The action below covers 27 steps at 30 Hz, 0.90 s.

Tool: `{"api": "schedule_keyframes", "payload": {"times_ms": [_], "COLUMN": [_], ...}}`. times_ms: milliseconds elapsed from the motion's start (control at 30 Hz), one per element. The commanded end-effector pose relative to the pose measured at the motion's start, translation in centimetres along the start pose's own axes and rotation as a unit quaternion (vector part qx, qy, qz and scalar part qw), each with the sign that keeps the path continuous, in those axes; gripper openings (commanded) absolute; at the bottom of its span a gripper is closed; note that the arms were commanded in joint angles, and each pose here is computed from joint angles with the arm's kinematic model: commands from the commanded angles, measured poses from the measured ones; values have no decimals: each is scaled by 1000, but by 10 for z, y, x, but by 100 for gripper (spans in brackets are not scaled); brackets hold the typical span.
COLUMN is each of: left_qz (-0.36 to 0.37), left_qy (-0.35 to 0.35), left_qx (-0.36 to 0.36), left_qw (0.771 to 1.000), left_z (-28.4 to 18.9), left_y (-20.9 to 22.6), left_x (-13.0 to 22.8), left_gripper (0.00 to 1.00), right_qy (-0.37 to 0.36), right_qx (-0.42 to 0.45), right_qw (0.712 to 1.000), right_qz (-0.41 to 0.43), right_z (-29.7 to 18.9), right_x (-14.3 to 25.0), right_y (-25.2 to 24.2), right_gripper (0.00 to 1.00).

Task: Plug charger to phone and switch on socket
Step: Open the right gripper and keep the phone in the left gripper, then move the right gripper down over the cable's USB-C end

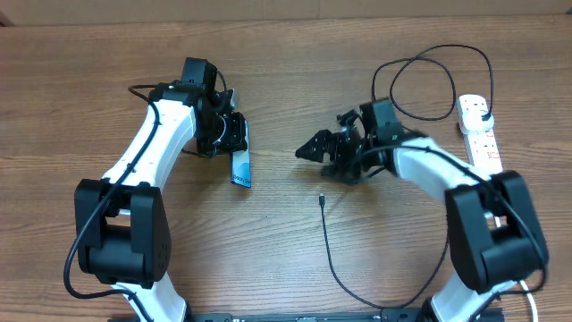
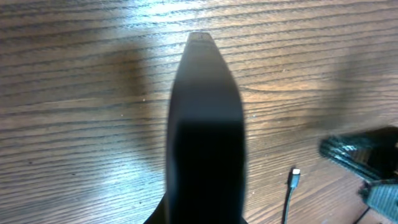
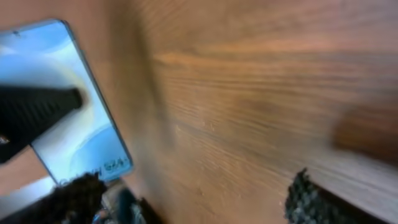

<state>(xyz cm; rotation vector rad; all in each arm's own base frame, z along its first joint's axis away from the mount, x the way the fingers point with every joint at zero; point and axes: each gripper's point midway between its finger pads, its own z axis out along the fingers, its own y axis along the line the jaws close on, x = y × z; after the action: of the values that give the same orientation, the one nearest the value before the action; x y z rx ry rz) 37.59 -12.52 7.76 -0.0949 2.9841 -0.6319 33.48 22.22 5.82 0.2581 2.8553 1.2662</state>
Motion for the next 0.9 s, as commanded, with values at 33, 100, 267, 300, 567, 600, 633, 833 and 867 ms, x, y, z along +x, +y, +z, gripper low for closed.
{"api": "schedule_keyframes", "payload": {"times_ms": [33,100,267,300,567,600,633,833,867], "left_qz": [8,11,12,6,-54,-56,-54,-34,-36], "left_qy": [2,-3,-16,-20,-70,-74,-77,-68,-65], "left_qx": [32,33,34,29,50,57,64,56,52], "left_qw": [999,999,999,999,995,994,993,996,996], "left_z": [-1,-1,-2,-2,-11,-13,-14,-13,-13], "left_y": [-12,-12,-13,-11,-3,-4,-5,-2,-1], "left_x": [1,-2,-8,-10,-39,-42,-44,-38,-37], "left_gripper": [4,4,4,4,4,4,4,4,4], "right_qy": [-48,-34,-11,-6,43,51,57,95,105], "right_qx": [134,207,282,282,300,302,307,334,343], "right_qw": [985,972,954,953,944,942,940,926,921], "right_qz": [-98,-101,-97,-110,-126,-134,-139,-147,-152], "right_z": [-41,-57,-71,-70,-69,-67,-65,-42,-39], "right_x": [-20,-13,1,1,25,30,34,71,78], "right_y": [3,-8,-27,-28,-34,-33,-32,-38,-42], "right_gripper": [100,100,100,100,76,72,70,67,67]}}
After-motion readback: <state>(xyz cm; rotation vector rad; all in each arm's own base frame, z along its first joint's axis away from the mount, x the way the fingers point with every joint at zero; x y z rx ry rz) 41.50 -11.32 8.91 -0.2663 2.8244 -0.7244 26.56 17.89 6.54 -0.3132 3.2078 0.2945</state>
